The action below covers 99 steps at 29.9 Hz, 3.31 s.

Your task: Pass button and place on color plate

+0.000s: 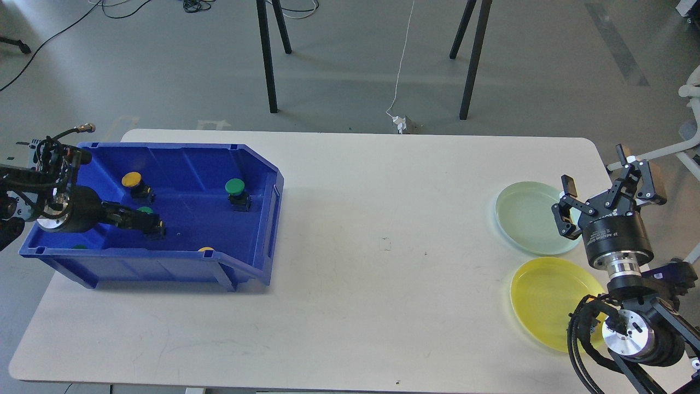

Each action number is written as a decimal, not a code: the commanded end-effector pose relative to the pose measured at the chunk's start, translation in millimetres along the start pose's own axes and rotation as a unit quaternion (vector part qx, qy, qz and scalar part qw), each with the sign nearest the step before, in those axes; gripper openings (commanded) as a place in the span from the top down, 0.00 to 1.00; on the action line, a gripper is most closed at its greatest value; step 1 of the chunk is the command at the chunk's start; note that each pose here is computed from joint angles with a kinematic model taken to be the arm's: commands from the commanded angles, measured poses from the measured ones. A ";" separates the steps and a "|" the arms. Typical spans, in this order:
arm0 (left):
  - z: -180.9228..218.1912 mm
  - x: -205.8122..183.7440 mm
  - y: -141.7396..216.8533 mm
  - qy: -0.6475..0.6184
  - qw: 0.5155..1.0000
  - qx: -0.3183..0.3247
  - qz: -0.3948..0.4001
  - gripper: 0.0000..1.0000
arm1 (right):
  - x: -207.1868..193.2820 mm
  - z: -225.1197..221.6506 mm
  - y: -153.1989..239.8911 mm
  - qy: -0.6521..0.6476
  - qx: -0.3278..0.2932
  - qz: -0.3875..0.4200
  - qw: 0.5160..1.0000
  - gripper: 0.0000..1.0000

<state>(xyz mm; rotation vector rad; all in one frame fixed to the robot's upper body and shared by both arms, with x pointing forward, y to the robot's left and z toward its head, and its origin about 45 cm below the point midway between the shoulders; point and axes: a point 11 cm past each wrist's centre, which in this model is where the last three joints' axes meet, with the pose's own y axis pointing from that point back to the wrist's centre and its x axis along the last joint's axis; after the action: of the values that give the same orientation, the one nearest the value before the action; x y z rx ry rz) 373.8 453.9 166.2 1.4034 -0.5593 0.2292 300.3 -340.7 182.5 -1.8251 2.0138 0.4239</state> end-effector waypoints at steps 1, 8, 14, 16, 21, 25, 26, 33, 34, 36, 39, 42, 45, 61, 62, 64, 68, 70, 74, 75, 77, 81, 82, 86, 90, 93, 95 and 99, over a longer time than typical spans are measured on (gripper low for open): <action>1.2 0.4 -7.3 0.006 1.000 0.002 0.000 0.02 | 2.2 2.7 3.1 0.000 -0.004 0.004 1.000 0.02; 6.8 0.4 -19.4 0.012 1.000 0.002 -0.003 0.02 | 8.2 3.7 7.6 0.002 -0.007 0.011 1.000 0.02; 10.1 -0.8 -27.1 0.016 1.000 0.003 -0.006 0.05 | 10.5 4.5 9.6 0.003 -0.009 0.014 1.000 0.02; 9.2 -0.9 -27.8 0.017 1.000 0.005 -0.005 0.12 | 10.9 4.8 10.1 0.003 -0.010 0.015 1.000 0.02; 6.8 1.7 -27.4 0.000 1.000 0.009 0.017 0.41 | 11.4 5.8 11.2 0.004 -0.011 0.016 1.000 0.02; 5.4 -3.7 -28.9 -0.011 1.000 0.013 0.010 0.55 | 13.2 6.9 13.1 0.006 -0.014 0.017 1.000 0.02; 4.6 -4.4 -28.6 -0.012 1.000 0.014 0.010 0.57 | 13.2 6.9 13.1 0.006 -0.014 0.017 1.000 0.02; 3.7 -6.6 -28.7 -0.013 1.000 0.015 0.006 0.80 | 16.0 8.3 16.6 0.006 -0.018 0.020 1.000 0.02; 3.7 -6.6 -28.7 -0.013 1.000 0.015 0.006 0.86 | 16.3 8.6 17.0 0.006 -0.018 0.021 1.000 0.02; 3.7 -6.5 -28.7 -0.013 1.000 0.015 0.007 0.93 | 16.3 8.6 17.1 0.006 -0.018 0.021 1.000 0.02; 8.0 -0.9 -28.2 -0.015 1.000 0.010 0.009 0.95 | 16.3 8.6 17.0 0.006 -0.018 0.021 1.000 0.02; 21.2 14.4 -21.5 -0.007 1.000 -0.017 0.022 0.96 | 16.5 8.2 16.9 0.006 -0.018 0.021 1.000 0.02; 22.4 50.7 23.0 0.034 0.996 -0.053 0.061 0.96 | 15.9 8.3 16.6 0.007 -0.018 0.020 1.000 0.02; 230.6 171.1 109.0 0.169 0.823 -0.497 0.219 0.96 | -42.4 -13.1 33.0 0.074 -0.036 -0.125 0.989 0.02; 241.9 173.1 99.6 0.175 0.817 -0.506 0.212 0.96 | -45.9 -11.8 37.5 0.071 -0.042 -0.131 0.988 0.02; 252.2 175.6 76.0 0.196 0.813 -0.508 0.204 0.96 | -46.9 -5.8 43.1 0.060 -0.052 -0.136 0.988 0.02; 278.2 168.5 33.3 0.226 0.811 -0.510 0.177 0.96 | -59.7 3.6 46.6 0.027 -0.060 -0.159 0.985 0.02; 286.2 164.3 28.6 0.232 0.805 -0.518 0.171 0.96 | -73.4 11.9 46.7 0.011 -0.066 -0.173 0.983 0.02; 288.3 162.7 26.3 0.233 0.806 -0.519 0.167 0.95 | -105.3 15.3 27.7 -0.001 -0.068 -0.214 0.975 0.02; 288.5 162.0 25.7 0.233 0.806 -0.518 0.166 0.95 | -110.7 19.6 24.2 -0.012 -0.077 -0.216 0.973 0.03; 288.5 161.4 25.8 0.232 0.806 -0.518 0.166 0.95 | -127.3 23.8 10.7 -0.033 -0.084 -0.227 0.970 0.03; 288.2 161.4 26.1 0.232 0.806 -0.518 0.166 0.95 | -143.5 29.8 -16.7 -0.033 -0.079 -0.232 0.969 0.03; 288.2 161.4 26.1 0.232 0.806 -0.518 0.166 0.95 | -147.1 30.5 -22.5 -0.031 -0.077 -0.235 0.968 0.03; 287.2 161.2 25.7 0.232 0.807 -0.517 0.166 0.95 | -163.2 38.4 -32.2 -0.018 -0.082 -0.253 0.964 0.03; 287.1 161.5 26.0 0.233 0.807 -0.517 0.167 0.95 | -189.9 51.4 -36.1 -0.007 -0.093 -0.283 0.955 0.03; 286.5 162.1 26.6 0.232 0.807 -0.517 0.167 0.95 | -204.8 57.0 -42.1 0.001 -0.094 -0.296 0.951 0.03; 285.7 161.6 26.3 0.233 0.807 -0.516 0.167 0.95 | -212.7 58.5 -45.6 0.004 -0.093 -0.302 0.949 0.03; 285.7 161.6 26.3 0.233 0.807 -0.516 0.167 0.95 | -224.4 60.6 -49.2 0.002 -0.090 -0.309 0.947 0.04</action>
<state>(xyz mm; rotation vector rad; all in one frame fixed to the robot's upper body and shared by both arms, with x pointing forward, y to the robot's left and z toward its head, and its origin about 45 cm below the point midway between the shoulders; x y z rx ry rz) 432.0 153.2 287.6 0.1501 -0.3989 0.4502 369.0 -127.8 236.0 -2.4288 1.3345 0.4183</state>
